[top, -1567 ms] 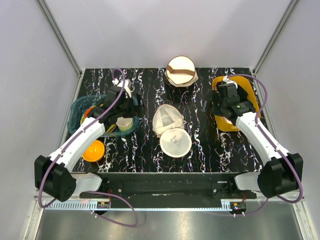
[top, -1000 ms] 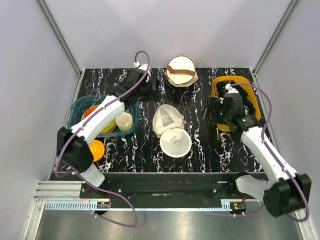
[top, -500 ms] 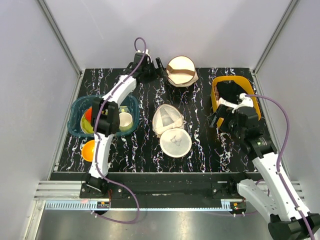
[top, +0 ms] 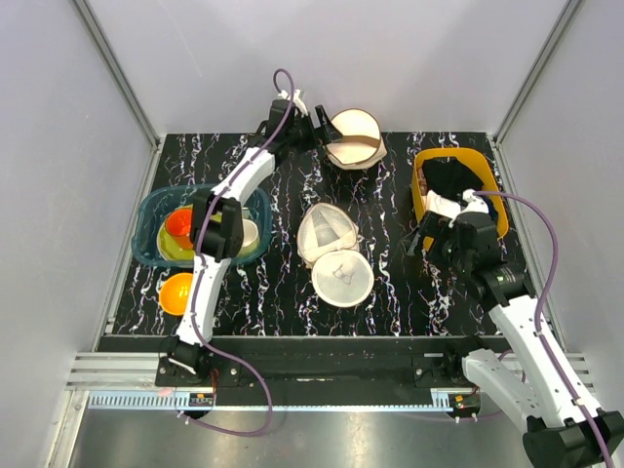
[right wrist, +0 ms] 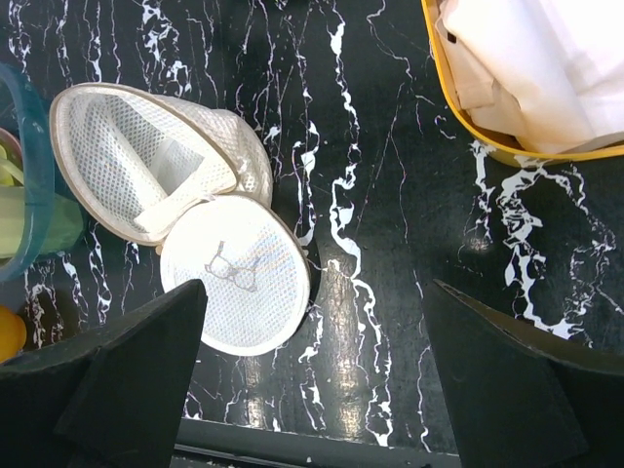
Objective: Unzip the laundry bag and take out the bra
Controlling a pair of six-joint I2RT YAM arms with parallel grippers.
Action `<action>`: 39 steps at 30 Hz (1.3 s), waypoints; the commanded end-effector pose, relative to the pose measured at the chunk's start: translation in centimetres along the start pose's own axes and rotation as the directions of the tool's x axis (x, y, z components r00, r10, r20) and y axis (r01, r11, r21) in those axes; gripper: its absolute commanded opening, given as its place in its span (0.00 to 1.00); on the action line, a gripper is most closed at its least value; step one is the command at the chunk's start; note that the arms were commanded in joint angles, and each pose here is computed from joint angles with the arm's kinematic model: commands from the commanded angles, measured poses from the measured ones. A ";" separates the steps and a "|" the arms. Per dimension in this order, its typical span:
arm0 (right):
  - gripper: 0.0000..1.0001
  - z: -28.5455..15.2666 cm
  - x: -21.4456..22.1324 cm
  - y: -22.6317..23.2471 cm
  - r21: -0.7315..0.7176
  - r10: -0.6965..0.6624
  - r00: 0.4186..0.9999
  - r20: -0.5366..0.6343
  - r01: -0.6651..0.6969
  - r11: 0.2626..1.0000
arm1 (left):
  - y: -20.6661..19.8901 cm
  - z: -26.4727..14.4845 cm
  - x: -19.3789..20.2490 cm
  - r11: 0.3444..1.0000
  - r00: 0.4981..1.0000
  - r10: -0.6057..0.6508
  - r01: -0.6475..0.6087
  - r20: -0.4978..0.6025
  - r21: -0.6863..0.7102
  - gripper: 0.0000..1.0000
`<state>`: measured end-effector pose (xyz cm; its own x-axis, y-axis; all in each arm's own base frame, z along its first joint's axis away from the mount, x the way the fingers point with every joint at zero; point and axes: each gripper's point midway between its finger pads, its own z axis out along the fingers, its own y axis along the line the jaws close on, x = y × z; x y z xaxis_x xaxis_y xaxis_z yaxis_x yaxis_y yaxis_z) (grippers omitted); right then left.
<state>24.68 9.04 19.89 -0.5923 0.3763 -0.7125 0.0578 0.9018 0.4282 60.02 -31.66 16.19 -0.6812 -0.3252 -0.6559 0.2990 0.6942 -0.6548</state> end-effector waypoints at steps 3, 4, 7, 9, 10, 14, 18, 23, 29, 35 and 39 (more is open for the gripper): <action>1.00 0.6 0.3 -0.2 0.044 0.092 0.996 -0.021 -0.091 0.995 | -1.7 1.0 -5.3 0.986 0.989 -0.040 0.016 0.141 0.168 0.83; 1.00 0.5 0.4 0.2 0.032 0.100 0.994 -0.038 -0.099 0.995 | -1.2 1.0 -5.5 0.986 0.987 -0.057 0.032 0.147 0.166 0.80; 1.00 0.6 0.4 0.7 0.044 0.117 0.990 -0.084 -0.114 0.993 | -1.1 1.0 -5.6 0.985 0.987 -0.069 0.043 0.148 0.170 0.81; 1.00 0.8 0.4 0.7 0.049 0.115 0.989 -0.093 -0.110 0.993 | -1.4 1.1 -5.9 0.982 0.984 -0.070 0.039 0.164 0.185 0.83; 1.00 0.8 0.1 0.9 0.044 0.110 0.990 -0.087 -0.106 0.993 | -1.4 1.3 -5.8 0.981 0.984 -0.074 0.043 0.163 0.188 0.85; 1.00 1.7 -0.5 1.1 0.048 0.071 0.993 -0.097 -0.066 0.997 | -2.1 1.4 -5.8 0.976 0.983 -0.077 0.040 0.169 0.213 0.90; 1.00 3.2 -1.5 1.7 0.034 0.049 0.995 -0.084 -0.046 0.998 | -3.5 1.8 -4.6 0.960 0.986 -0.103 0.064 0.132 0.273 0.87; 1.00 5.1 -1.3 2.6 0.014 0.058 0.990 -0.130 -0.056 0.998 | -5.1 1.8 -4.1 0.933 0.983 -0.156 0.113 0.100 0.341 0.23; 1.00 4.4 -1.6 2.5 0.005 0.049 0.994 -0.098 -0.048 0.999 | -6.1 -0.4 -4.6 0.935 0.975 -0.196 0.154 0.104 0.319 0.00; 1.00 3.5 -1.7 3.2 -0.040 0.043 0.994 -0.097 -0.047 0.998 | -7.7 -6.3 -2.9 0.941 0.956 -0.279 0.253 0.092 0.226 0.00; 1.00 3.4 -2.5 4.2 -0.085 0.017 0.997 -0.078 -0.024 0.996 | -10.6 -9.7 0.2 0.915 0.936 -0.342 0.312 0.084 0.255 0.00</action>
<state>28.18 11.55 18.63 -0.6938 0.3988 -0.5997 0.1049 0.8798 0.4637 54.25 -31.50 16.84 -0.7533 -0.5269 -0.3937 0.1058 0.4938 -0.8631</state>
